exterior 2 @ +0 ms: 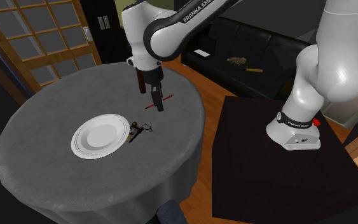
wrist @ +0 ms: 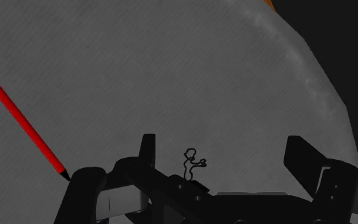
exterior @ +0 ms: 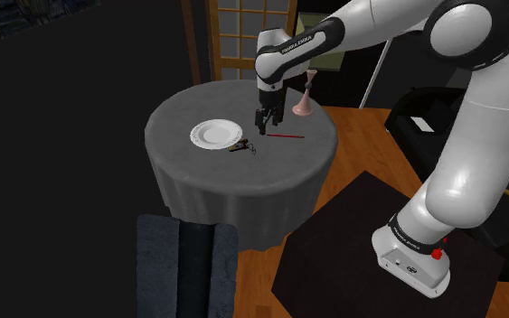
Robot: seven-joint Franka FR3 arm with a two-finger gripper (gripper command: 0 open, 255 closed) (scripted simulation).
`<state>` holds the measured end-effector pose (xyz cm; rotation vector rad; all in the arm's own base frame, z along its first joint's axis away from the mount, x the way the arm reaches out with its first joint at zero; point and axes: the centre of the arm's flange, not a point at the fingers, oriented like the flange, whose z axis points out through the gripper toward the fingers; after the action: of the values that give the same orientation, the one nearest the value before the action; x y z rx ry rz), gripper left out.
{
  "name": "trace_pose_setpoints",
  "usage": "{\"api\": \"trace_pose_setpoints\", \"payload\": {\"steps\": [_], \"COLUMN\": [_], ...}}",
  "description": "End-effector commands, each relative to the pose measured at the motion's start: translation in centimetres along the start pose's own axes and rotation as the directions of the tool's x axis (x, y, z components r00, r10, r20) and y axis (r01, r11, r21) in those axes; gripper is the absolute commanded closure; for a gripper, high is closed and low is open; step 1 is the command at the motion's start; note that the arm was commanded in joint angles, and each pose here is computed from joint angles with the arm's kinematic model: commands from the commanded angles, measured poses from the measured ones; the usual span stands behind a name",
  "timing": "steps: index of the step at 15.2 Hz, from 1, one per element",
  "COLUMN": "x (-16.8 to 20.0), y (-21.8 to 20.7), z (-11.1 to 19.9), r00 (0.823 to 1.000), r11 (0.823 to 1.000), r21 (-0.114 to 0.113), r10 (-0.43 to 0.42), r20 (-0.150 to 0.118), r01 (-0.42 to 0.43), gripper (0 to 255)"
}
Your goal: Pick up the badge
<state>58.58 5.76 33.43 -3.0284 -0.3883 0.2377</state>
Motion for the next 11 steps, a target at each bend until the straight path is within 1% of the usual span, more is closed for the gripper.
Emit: {"api": "trace_pose_setpoints", "payload": {"steps": [1, 7, 8, 11], "x": [2.2, 8.8, 9.5, 9.7], "y": [0.2, 0.4, 0.4, 0.5], "z": [1.6, 6.4, 7.0, 8.5], "r00": [1.0, 0.998, 0.997, 0.997], "r11": [1.0, 0.998, 0.998, 0.998], "r21": [-0.004, -0.013, -0.014, -0.014], "r10": [-0.015, -0.06, -0.064, -0.064], "r20": [0.008, 0.031, 0.033, 0.033], "r01": [0.015, 0.06, 0.065, 0.065], "gripper": [0, 0, 0, 0]}}
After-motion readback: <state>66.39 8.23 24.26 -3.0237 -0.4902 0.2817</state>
